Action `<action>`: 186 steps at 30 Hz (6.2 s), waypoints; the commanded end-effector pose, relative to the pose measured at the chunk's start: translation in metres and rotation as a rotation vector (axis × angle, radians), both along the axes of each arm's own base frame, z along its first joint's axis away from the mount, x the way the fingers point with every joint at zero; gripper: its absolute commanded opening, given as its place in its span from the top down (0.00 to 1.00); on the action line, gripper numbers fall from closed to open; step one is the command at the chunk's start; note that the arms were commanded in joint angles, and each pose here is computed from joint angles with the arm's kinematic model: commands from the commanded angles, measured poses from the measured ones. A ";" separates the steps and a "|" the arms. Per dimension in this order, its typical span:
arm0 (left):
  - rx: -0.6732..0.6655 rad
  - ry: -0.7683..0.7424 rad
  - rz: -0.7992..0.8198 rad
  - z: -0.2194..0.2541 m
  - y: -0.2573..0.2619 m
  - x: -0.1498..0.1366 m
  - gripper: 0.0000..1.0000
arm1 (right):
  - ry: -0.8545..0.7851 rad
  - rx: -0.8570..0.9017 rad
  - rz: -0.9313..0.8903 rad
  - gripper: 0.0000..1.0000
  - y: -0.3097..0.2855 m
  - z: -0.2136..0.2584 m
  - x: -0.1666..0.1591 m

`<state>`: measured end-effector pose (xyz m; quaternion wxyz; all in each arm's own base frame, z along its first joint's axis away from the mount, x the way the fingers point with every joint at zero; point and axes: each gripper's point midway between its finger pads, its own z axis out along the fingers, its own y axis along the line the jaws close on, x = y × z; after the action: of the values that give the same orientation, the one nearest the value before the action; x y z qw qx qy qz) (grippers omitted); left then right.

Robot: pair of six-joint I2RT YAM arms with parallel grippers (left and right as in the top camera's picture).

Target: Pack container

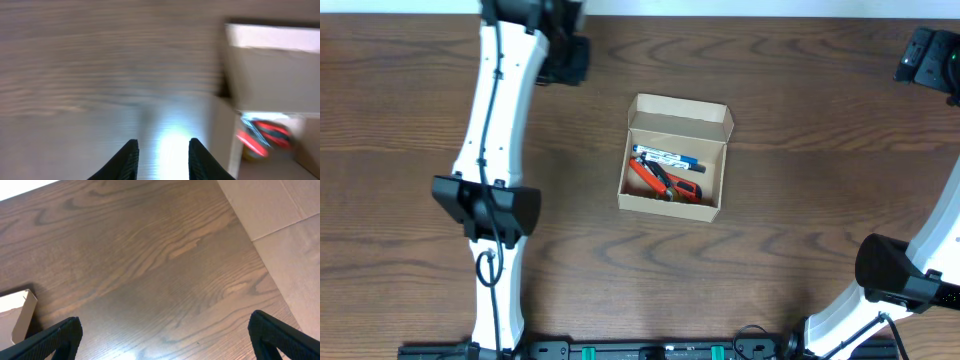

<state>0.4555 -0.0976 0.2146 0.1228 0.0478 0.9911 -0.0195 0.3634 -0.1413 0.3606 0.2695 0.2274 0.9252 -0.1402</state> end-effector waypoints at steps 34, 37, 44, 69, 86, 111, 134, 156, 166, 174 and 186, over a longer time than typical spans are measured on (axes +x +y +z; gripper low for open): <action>-0.201 0.404 0.001 -0.139 -0.005 -0.039 0.94 | -0.196 0.187 0.158 0.01 0.036 0.015 0.043; -0.251 0.444 -0.024 -0.147 -0.015 -0.049 0.94 | -0.125 0.228 0.152 0.01 0.041 -0.002 0.036; -0.274 0.409 -0.052 -0.149 -0.028 -0.042 0.94 | 0.165 0.386 0.096 0.32 0.054 -0.091 0.017; -0.407 0.459 -0.156 -0.138 -0.091 -0.064 0.94 | 0.242 0.833 0.228 0.53 0.124 -0.208 0.028; -0.368 0.588 -0.165 -0.133 -0.100 -0.099 0.94 | 0.243 0.833 0.228 0.51 0.124 -0.208 0.028; -0.382 0.507 -0.175 -0.137 -0.104 -0.080 0.94 | 0.283 0.900 0.176 0.76 0.153 -0.230 0.025; -0.376 0.532 -0.173 -0.136 -0.103 -0.086 0.94 | 0.322 0.905 0.166 0.96 0.201 -0.291 0.018; -0.370 0.564 -0.187 -0.134 -0.100 -0.095 0.94 | 0.176 1.007 0.275 0.99 0.201 -0.300 0.058; -0.371 0.565 -0.189 -0.134 -0.100 -0.095 0.94 | 0.186 1.027 0.274 0.98 0.205 -0.307 0.060; -0.414 0.579 -0.186 -0.130 -0.107 -0.098 0.94 | 0.149 1.050 0.291 0.98 0.208 -0.302 0.068; -0.446 0.600 -0.184 -0.126 -0.111 -0.102 0.94 | 0.104 1.070 0.310 0.97 0.213 -0.298 0.079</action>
<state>0.3553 -0.2063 0.0882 -0.1638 0.0945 0.9499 -0.2487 0.4418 0.0665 0.0625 0.0940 0.1838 0.9073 0.3663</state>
